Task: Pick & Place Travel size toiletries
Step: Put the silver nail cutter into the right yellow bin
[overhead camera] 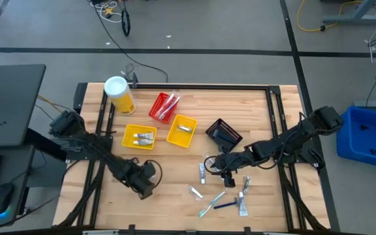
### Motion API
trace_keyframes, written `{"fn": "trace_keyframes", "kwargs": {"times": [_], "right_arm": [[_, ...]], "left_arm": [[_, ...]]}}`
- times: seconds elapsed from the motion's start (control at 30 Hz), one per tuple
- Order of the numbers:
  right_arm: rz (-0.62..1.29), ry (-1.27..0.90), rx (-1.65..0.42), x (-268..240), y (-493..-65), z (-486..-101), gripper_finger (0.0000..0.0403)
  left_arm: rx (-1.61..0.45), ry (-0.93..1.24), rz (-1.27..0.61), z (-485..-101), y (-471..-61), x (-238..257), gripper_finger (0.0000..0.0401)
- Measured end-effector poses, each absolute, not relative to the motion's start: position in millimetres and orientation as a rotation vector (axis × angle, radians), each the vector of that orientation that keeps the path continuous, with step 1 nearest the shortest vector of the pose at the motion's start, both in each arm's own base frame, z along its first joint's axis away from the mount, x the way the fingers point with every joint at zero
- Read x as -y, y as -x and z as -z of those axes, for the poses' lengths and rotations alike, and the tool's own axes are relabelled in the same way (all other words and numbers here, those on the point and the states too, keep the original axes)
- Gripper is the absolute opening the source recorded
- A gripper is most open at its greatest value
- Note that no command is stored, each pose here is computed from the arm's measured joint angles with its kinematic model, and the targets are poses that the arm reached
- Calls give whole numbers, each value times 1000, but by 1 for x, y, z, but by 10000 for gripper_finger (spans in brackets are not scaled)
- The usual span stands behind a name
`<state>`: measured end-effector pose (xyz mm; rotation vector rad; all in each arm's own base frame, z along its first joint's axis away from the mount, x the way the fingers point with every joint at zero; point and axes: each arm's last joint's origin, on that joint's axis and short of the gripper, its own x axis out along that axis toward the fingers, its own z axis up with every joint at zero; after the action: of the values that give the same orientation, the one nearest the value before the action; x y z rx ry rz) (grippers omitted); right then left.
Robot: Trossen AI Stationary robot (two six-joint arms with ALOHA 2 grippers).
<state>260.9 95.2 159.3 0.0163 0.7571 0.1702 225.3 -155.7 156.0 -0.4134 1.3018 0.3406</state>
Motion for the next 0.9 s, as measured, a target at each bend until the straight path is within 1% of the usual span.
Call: {"fn": "trace_keyframes", "kwargs": {"times": [0.07,0.2,0.33,0.47,0.53,0.7,0.77,0.9], "right_arm": [[-172,-11,-757,-95,-261,-159,151],[-175,-9,-748,-95,-261,-160,150],[-183,5,-735,-96,-262,-161,150],[-188,15,-729,-96,-262,-161,151],[-189,14,-723,-96,-263,-161,149],[-198,29,-705,-96,-264,-163,151],[-198,27,-700,-96,-264,-163,151],[-198,27,-701,-96,-264,-163,148]], "left_arm": [[-1216,372,-372,-163,-236,149,51],[-1031,348,-532,-177,-260,125,44],[-935,281,-568,-197,-287,97,47],[-814,194,-520,-219,-315,70,54],[-777,141,-464,-229,-327,56,53],[-726,1,-324,-238,-343,22,50],[-736,-17,-308,-237,-345,8,53],[-831,-39,-275,-227,-340,-17,55]]}}
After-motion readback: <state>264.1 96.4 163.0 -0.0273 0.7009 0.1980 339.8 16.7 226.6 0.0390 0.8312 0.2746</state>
